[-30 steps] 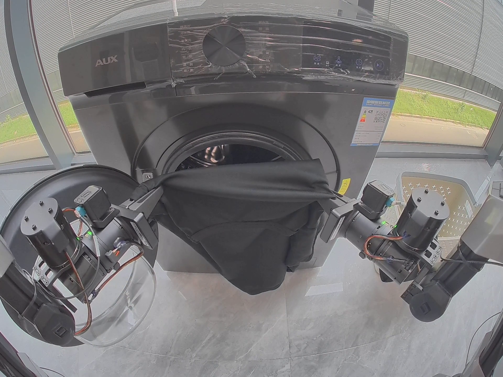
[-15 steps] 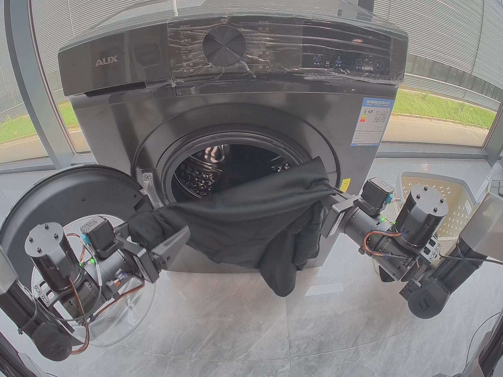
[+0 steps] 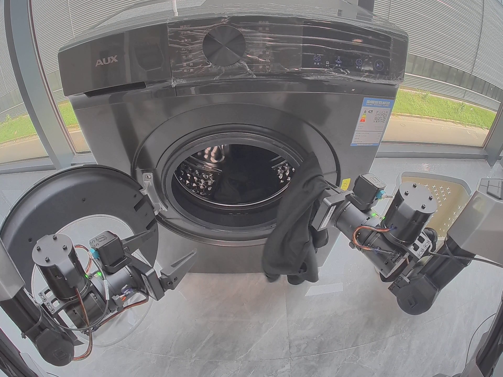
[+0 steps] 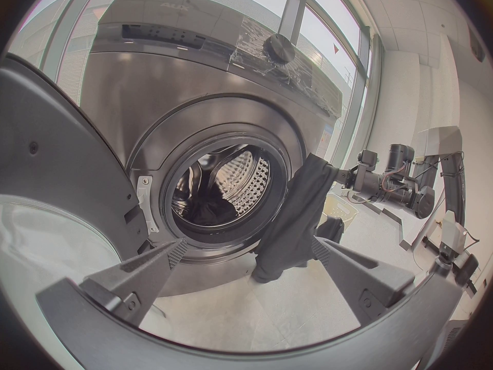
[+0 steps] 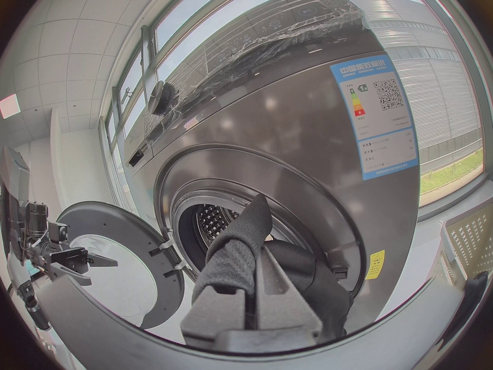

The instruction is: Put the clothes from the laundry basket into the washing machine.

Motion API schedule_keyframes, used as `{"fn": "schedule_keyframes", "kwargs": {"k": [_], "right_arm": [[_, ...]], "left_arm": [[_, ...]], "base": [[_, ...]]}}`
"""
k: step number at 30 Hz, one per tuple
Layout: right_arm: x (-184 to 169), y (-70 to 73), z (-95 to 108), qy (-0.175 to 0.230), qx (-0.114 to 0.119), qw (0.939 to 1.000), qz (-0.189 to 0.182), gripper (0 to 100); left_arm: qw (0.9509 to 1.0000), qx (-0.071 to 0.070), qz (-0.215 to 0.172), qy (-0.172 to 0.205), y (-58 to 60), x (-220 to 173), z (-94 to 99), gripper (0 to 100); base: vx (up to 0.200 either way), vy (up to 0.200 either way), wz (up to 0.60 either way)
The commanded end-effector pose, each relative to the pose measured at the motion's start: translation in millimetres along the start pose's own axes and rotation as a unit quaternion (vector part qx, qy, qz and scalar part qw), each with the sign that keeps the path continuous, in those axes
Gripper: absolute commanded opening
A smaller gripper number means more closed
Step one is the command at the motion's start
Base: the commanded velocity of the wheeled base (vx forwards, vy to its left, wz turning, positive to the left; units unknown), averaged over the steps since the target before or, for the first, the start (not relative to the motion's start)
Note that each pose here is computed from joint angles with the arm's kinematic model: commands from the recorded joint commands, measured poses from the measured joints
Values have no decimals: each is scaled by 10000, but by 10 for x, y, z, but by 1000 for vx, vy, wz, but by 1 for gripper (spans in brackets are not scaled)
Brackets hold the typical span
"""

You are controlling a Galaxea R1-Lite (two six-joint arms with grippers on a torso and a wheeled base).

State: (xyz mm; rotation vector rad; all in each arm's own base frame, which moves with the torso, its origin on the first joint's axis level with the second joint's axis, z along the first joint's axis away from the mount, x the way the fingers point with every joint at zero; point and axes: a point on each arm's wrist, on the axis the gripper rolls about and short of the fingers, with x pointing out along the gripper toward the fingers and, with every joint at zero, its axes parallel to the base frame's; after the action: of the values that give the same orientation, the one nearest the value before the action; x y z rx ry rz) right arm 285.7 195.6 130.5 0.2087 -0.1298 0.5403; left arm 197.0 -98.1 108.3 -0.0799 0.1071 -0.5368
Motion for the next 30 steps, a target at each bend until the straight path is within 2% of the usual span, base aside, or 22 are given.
{"fn": "schedule_keyframes", "kwargs": {"k": [1,5,12,16,22,30], "right_arm": [[55,127,-85,52,14,9998,206,0],[82,320,-90,-5,64,9989,473,0],[132,521,-121,-8,103,9972,739,0],[208,614,-82,-106,130,9962,850,0],[251,677,-44,-179,155,9955,920,0],[237,784,-87,-142,176,9942,1050,0]], "left_arm": [[9998,74,23,167,14,125,-83,100],[9996,155,-119,226,-45,257,-131,100],[9994,104,-55,321,-44,507,-241,100],[9986,114,-219,460,-112,615,-342,100],[9985,114,-240,470,-134,745,-400,100],[9993,124,-91,341,-94,967,-441,100]], "base": [[0,0,0],[0,0,0],[0,0,0],[0,0,0],[0,0,0],[0,0,0]]}}
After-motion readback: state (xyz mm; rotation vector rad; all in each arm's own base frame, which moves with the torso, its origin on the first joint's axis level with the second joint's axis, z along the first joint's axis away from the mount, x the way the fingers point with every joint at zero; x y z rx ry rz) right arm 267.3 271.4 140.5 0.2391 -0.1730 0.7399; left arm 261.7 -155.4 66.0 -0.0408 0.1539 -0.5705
